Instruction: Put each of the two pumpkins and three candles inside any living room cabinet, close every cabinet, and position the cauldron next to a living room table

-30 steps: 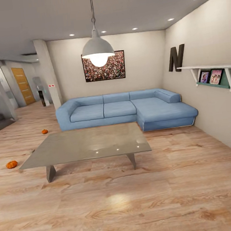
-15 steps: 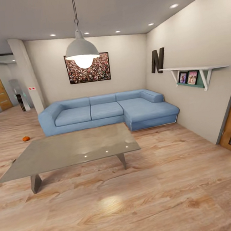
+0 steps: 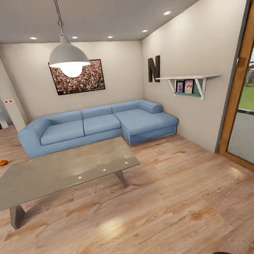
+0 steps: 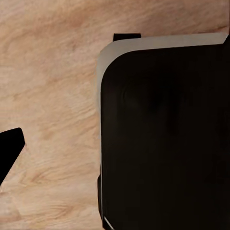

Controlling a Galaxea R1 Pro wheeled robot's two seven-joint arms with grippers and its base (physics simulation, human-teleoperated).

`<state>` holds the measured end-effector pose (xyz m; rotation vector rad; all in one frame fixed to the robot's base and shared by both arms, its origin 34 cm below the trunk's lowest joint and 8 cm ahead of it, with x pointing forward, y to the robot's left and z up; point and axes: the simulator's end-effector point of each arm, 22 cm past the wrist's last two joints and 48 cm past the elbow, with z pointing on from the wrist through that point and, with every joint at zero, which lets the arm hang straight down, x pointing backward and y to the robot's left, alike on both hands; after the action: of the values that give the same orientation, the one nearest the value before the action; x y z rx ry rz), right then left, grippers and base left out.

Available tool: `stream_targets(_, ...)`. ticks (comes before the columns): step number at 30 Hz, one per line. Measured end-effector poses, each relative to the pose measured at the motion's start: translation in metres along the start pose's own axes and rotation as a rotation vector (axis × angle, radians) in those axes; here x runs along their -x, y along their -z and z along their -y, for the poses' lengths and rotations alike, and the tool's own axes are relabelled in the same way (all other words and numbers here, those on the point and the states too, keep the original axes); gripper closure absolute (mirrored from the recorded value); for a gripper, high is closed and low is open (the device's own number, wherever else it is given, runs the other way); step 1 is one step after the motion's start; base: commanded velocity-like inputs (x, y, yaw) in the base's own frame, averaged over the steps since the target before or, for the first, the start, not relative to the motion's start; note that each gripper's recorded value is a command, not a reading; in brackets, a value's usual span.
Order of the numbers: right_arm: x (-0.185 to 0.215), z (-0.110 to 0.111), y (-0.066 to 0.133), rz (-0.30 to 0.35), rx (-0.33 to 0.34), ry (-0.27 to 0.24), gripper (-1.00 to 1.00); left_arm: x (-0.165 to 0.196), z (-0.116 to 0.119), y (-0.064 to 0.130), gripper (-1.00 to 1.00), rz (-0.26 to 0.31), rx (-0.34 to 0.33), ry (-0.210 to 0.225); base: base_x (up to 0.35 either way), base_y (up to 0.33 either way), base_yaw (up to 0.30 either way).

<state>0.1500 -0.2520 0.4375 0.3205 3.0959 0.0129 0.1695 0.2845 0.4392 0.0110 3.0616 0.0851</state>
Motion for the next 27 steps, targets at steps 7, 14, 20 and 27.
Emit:
stream_targets(7, 0.008, 0.004, 0.0, 0.038, -0.011, -0.137, -1.0, 0.067, -0.046, 0.003, -1.0, 0.122, 0.057, 0.001, 0.0, 0.0, -0.279)
stream_targets(14, 0.009, 0.004, 0.0, 0.045, -0.015, -0.203, -1.0, 0.113, -0.07, 0.008, -1.0, 0.162, 0.086, 0.006, 0.0, 0.0, -0.279)
stream_targets(20, 0.018, 0.013, 0.001, 0.086, -0.032, -0.273, -1.0, 0.156, -0.073, 0.012, -1.0, 0.198, 0.09, 0.01, 0.0, 0.0, -0.279)
stream_targets(27, 0.026, 0.033, 0.002, 0.123, -0.066, -0.405, -1.0, 0.233, -0.069, 0.033, -1.0, 0.214, 0.086, 0.009, 0.0, 0.0, -0.279)
